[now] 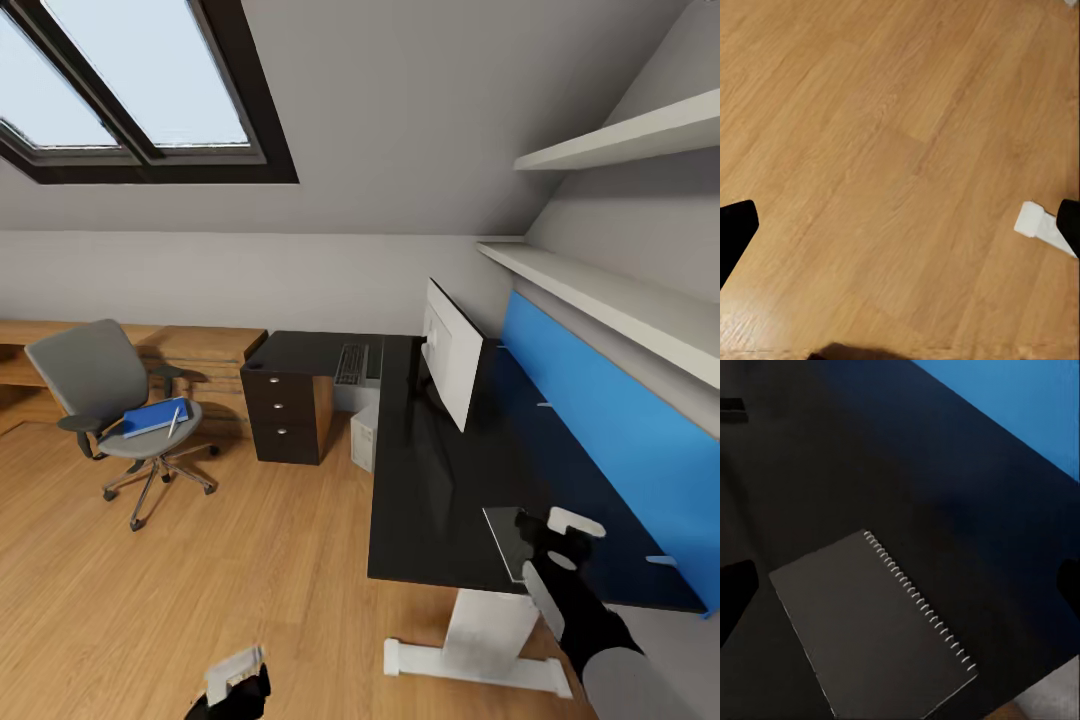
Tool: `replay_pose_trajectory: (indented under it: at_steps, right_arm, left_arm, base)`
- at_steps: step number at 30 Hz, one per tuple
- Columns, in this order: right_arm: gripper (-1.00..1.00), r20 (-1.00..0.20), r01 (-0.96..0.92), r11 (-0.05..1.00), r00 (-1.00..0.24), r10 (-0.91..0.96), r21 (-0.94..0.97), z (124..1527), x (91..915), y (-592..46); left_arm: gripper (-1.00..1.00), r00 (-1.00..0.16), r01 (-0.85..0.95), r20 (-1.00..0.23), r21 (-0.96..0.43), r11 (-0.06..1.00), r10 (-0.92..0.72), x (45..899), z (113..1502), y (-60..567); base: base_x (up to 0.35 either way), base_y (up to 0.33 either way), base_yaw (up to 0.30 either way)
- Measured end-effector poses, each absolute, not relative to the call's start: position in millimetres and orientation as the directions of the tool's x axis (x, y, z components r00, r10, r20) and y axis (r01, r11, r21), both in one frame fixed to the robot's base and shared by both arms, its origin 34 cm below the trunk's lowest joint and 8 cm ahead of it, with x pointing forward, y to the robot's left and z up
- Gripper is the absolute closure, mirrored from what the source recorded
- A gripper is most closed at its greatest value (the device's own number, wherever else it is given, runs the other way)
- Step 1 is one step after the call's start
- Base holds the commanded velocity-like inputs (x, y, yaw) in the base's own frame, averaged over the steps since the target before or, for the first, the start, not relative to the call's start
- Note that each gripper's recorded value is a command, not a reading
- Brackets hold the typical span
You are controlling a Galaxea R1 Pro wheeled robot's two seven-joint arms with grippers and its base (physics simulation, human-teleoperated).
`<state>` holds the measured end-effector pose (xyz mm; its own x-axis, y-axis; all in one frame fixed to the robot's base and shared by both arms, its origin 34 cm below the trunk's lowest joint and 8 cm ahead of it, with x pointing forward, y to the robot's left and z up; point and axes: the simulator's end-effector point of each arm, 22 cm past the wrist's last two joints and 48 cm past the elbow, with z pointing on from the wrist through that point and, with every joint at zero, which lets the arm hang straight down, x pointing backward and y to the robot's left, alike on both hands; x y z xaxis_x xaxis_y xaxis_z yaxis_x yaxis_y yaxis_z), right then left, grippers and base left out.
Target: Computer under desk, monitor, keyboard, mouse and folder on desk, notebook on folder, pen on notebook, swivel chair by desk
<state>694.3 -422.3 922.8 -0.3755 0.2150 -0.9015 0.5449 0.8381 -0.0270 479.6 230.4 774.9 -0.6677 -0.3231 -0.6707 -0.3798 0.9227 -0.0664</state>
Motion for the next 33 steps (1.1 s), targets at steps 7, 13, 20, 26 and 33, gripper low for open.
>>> replay_pose_trajectory:
  at_steps: [7,13,20,26,33]
  right_arm:
    - [-1.00,-0.873,0.550,0.835,-0.403,0.276,0.010,941,743,-422]
    - [-1.00,-0.867,0.552,0.833,-0.407,0.287,0.017,945,750,-421]
    - [-1.00,-0.840,0.559,0.828,-0.431,0.331,0.040,936,747,-417]
    - [-1.00,-0.814,0.553,0.833,-0.472,0.337,0.024,928,743,-415]
    - [-1.00,-0.793,0.547,0.837,-0.507,0.338,0.008,920,737,-415]
  left_arm:
    - [-1.00,-0.676,-0.335,-0.671,-0.088,0.938,-0.304,551,879,193]
    - [-1.00,-0.709,-0.313,-0.650,-0.057,0.948,-0.273,593,895,185]
    - [-1.00,-0.777,-0.313,-0.577,0.003,0.950,-0.254,591,867,194]
    - [-1.00,-0.819,-0.350,-0.508,0.075,0.934,-0.266,562,817,213]
    - [-1.00,-0.777,-0.387,-0.560,0.062,0.920,-0.289,565,813,214]
  base:
    - [0.000,0.000,0.000]
    - [0.000,0.000,0.000]
    - [0.000,0.000,0.000]
    - [0.000,0.000,0.000]
    - [0.073,-0.033,0.000]
